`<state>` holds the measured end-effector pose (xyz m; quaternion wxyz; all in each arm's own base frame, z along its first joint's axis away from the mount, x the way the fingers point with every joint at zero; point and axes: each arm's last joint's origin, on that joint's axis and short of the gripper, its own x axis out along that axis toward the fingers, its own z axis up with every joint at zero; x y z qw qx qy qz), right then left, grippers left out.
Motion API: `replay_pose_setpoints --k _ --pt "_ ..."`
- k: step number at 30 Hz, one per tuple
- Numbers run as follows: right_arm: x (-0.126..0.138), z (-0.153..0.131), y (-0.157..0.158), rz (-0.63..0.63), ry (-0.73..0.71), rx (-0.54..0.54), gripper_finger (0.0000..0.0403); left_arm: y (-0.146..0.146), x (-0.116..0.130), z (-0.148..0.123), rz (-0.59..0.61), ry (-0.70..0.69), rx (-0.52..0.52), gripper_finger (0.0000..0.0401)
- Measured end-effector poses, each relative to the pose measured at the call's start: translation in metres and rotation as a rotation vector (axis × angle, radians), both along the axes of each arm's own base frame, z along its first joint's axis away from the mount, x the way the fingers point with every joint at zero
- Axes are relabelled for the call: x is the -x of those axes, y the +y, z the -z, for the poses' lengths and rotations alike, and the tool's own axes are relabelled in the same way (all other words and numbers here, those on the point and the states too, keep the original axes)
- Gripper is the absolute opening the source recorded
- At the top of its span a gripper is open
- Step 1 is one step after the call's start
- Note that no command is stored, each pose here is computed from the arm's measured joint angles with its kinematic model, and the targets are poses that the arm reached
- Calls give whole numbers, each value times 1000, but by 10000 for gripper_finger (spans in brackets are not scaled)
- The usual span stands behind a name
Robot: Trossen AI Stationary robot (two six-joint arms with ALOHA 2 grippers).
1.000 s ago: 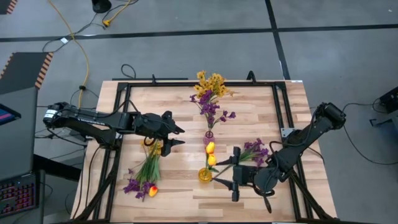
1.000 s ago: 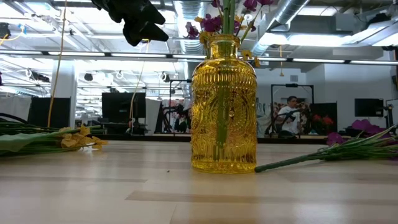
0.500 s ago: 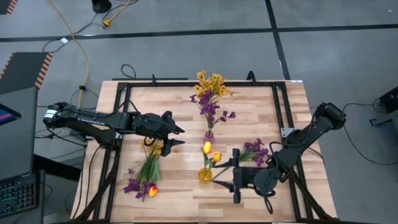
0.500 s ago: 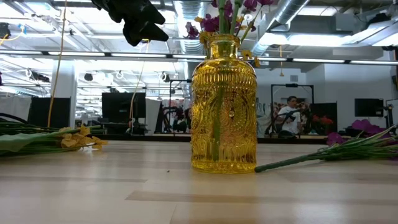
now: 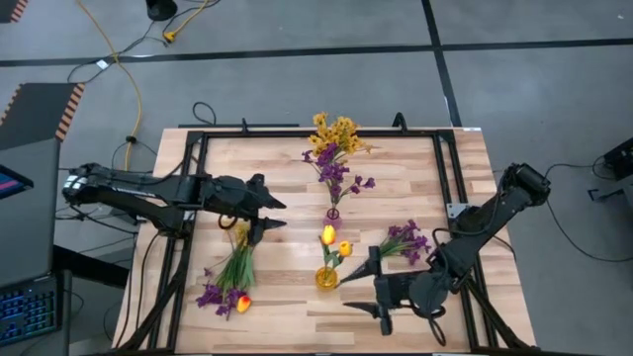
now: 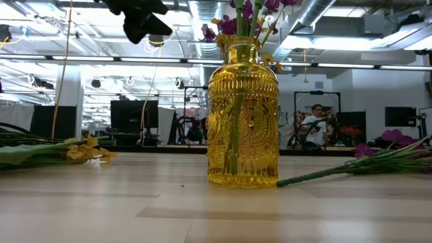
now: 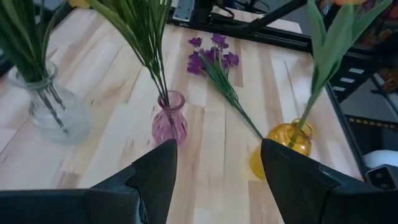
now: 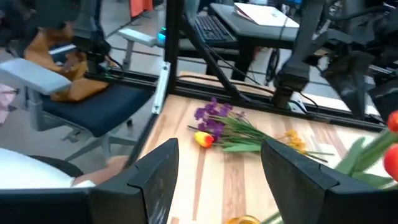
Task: Sort flowers into vase by color
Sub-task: Put the right violet flowers into the violet vase
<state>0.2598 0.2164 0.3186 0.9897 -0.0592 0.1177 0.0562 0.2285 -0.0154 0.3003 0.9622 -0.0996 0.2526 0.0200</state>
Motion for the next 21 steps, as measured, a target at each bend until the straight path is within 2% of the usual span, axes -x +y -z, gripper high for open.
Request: replay_pose_setpoints --k 8,21 --pt "15 6 11 -39 103 47 255 -3 19 -3 -5 58 88 219" --pt "32 28 9 140 391 -342 255 -12 23 -1 21 93 96 219"
